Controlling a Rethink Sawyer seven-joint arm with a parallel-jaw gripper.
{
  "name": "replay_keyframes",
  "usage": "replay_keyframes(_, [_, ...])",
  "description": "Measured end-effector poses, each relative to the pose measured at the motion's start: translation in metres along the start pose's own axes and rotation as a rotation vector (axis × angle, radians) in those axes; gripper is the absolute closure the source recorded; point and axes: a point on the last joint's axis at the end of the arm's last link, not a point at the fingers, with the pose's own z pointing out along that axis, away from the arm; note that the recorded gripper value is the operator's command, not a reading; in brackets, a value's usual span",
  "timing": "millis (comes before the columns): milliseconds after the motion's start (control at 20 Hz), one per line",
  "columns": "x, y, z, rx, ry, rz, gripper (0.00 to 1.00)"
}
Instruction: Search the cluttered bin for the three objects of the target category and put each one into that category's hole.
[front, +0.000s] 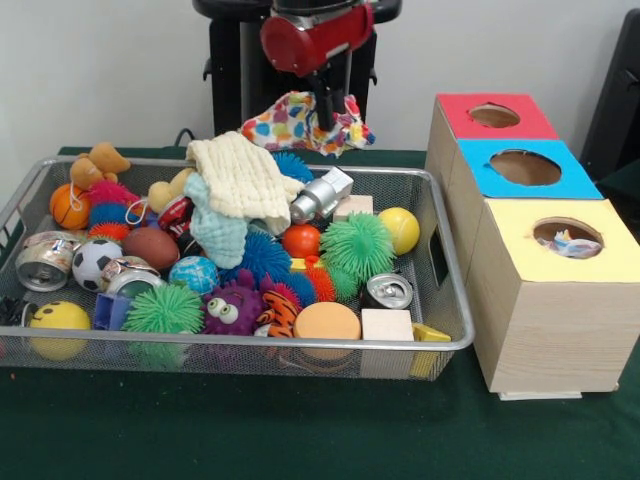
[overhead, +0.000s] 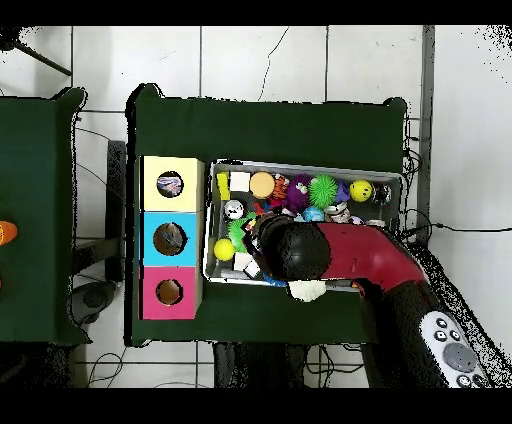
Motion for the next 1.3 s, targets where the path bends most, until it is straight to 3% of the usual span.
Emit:
replay_keyframes(50, [-0.007,0.009,0.009,-0.001,-0.008,0.028,1.00])
replay_keyframes(400, [-0.030,0.041,0.037,-0.004,-0.030,0.100,1.00])
replay_keyframes(500, [-0.043,0.061,0.053,-0.004,-0.037,0.130,1.00])
replay_keyframes(900, [-0.079,0.122,0.088,-0.013,-0.013,0.215,1.00])
replay_keyframes(1300, [-0.102,0.137,0.071,0.032,0.047,0.331,1.00])
